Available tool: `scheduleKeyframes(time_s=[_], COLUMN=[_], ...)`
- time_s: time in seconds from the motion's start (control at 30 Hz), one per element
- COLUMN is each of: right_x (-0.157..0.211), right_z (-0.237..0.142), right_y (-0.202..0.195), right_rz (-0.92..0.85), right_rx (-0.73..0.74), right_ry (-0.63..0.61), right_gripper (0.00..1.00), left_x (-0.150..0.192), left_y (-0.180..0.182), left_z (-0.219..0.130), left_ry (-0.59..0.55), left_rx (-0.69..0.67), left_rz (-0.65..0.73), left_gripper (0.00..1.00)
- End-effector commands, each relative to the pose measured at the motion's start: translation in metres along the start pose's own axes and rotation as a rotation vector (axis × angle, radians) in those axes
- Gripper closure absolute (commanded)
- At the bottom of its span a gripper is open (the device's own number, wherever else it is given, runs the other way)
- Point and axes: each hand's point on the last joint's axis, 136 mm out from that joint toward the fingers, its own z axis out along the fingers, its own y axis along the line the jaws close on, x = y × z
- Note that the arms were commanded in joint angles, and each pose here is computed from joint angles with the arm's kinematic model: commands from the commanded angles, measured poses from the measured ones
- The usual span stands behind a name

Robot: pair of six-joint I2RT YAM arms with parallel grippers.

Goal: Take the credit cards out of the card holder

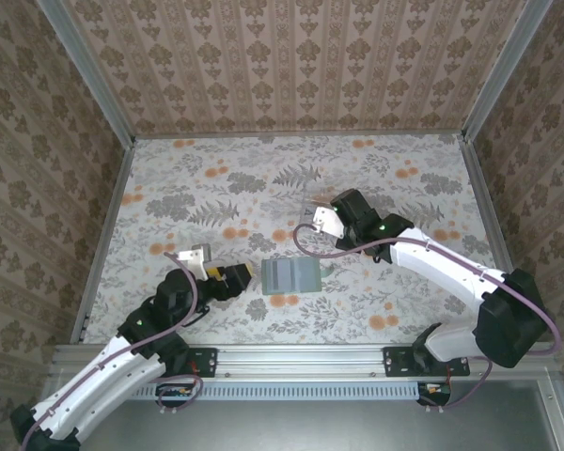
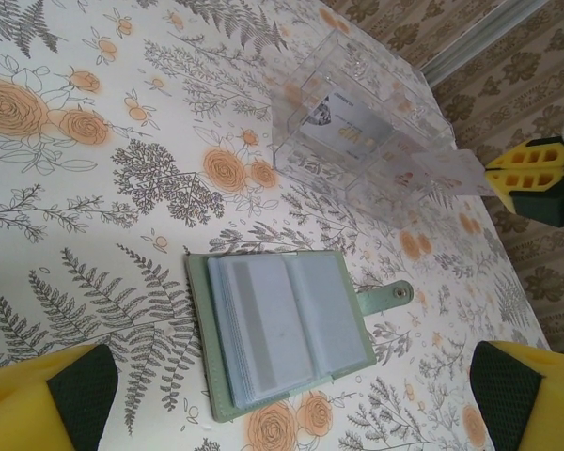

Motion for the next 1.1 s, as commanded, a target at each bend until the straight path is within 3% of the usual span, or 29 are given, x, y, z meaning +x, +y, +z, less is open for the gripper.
scheduleKeyframes(time_s=[0.0,1.07], right_x=[0.008,0.028], right_z=[0.011,0.053], right_y=[-0.006,-0.029], right_rz=[-0.093,-0.061], right_rx=[0.015,0.007], right_ry=[0.016,0.103], right_gripper=[1.0,1.0], left_x=[0.007,0.01], left_y=[0.006,0.013], left_z=[-0.001,-0.002], left_ry=[0.023,0.021], left_rx=[-0.013,-0.032], left_rz=[-0.011,-0.01], left_gripper=[0.0,0.0])
